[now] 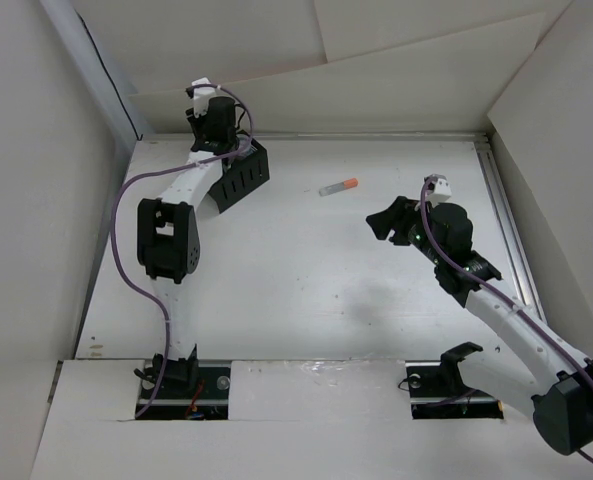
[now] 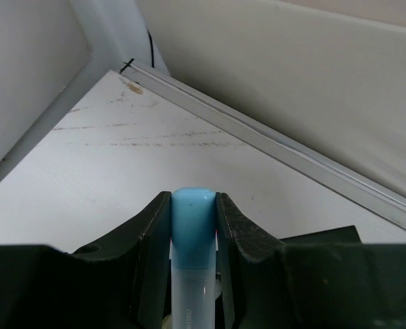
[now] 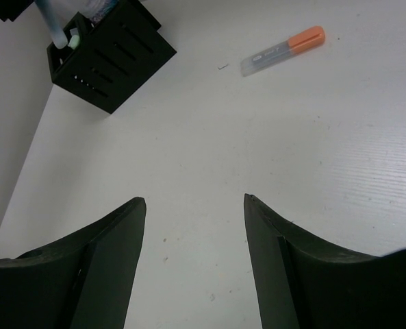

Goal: Sort the stationery into containers
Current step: Place the stationery in the storage box.

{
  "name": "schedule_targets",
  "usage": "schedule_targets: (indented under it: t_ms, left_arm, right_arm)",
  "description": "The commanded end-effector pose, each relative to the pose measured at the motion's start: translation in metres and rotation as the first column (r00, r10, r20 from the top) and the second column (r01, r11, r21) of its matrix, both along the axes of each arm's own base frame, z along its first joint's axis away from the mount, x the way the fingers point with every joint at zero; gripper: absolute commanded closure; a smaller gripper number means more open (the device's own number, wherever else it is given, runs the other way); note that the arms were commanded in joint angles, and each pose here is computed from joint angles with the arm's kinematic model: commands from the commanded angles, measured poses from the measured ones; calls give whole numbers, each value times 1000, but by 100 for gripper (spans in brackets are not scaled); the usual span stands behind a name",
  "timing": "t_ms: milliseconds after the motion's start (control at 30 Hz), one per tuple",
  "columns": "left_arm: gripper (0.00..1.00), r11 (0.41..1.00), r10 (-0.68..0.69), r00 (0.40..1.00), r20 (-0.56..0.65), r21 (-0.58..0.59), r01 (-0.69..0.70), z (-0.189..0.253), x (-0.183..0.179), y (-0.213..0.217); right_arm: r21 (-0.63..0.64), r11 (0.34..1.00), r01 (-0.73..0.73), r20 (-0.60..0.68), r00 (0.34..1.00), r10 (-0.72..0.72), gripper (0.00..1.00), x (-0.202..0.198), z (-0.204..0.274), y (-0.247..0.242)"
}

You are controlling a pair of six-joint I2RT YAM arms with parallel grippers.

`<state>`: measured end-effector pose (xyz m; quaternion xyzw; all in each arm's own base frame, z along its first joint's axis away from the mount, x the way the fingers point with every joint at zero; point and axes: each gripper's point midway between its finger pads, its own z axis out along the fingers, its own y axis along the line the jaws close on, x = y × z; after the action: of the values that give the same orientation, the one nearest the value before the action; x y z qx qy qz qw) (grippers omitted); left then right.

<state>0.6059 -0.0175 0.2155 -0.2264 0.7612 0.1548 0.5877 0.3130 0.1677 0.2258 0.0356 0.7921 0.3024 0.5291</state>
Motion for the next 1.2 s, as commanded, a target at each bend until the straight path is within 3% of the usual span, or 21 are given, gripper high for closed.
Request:
schedule_targets:
  t_ms: [0,633,1033,1167]
  left_arm:
    - [85,998,49,995,85,29,-51,39,3,12]
    - [85,970,145,989,37,191,-149,11,-14,37]
    - [84,968,151,987,52,195,-159,5,-24,22]
    - [79,971,156,986,62,172,-165,7,-29,23]
  right_arm:
    - [28,1000,-3,50,999,2,35,4,12,2]
    - [32,999,-4,58,998,2,35,3,15,1]
    - [36,999,-4,68,998,1,35,2,19,1]
    - [41,999,-13,76,997,10,35,0,22,2]
